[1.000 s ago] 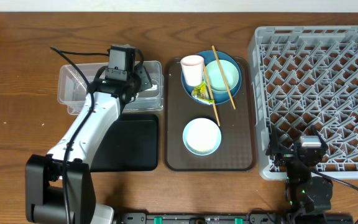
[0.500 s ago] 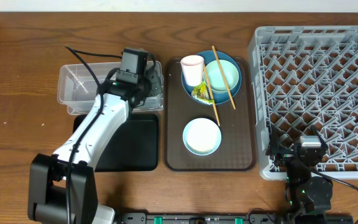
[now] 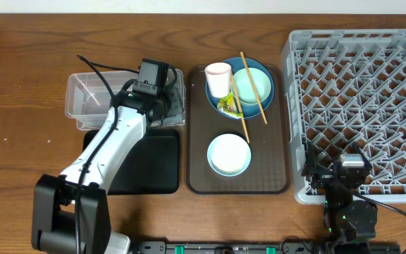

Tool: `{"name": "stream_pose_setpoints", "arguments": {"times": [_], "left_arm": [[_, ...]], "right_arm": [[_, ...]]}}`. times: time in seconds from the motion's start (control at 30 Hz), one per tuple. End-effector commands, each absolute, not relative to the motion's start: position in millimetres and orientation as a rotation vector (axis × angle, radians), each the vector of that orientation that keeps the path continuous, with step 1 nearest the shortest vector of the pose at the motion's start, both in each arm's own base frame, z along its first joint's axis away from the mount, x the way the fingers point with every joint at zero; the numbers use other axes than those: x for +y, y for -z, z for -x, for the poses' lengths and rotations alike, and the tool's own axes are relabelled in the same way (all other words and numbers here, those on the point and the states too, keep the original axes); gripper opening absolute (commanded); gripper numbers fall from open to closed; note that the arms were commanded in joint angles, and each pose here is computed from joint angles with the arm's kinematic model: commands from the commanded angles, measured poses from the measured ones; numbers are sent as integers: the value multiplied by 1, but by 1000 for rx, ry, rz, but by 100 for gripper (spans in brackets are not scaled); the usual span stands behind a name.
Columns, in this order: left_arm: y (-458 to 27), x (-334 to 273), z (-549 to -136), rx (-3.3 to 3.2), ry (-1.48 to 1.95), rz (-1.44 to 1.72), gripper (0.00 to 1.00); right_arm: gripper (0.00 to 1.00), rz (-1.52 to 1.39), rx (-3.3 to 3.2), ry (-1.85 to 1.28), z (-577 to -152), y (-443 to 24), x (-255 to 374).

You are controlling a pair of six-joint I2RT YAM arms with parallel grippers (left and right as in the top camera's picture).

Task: Sort waste into correct bins and load items into the dishwasher rack
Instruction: 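Move the left gripper to the yellow snack wrapper and grasp it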

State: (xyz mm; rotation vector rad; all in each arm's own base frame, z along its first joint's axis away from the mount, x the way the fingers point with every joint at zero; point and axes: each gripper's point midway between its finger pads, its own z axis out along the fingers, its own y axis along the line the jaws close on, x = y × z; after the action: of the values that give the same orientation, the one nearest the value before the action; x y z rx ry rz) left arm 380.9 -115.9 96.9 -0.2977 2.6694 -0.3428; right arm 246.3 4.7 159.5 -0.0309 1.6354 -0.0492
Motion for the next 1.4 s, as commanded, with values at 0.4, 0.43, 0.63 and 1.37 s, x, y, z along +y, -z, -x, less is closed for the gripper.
{"name": "stream_pose_setpoints", "arguments": {"times": [0.4,0.43,0.63,1.37], "left_arm": [[-101,-113,-377,2714,292,186,6],[-103,-113,-378,2710,294,185,6],[-113,-116,-386,2682,309,181,6],[-179,-238,-360,2599,839,-21,68]], "right_arm": [[99,7,1638,53,-246,-159,1],[99,7,1638,53,-246,-159,1],[99,8,1638,52,-246,-159,1],[99,8,1638,52,-246,-159,1]]}}
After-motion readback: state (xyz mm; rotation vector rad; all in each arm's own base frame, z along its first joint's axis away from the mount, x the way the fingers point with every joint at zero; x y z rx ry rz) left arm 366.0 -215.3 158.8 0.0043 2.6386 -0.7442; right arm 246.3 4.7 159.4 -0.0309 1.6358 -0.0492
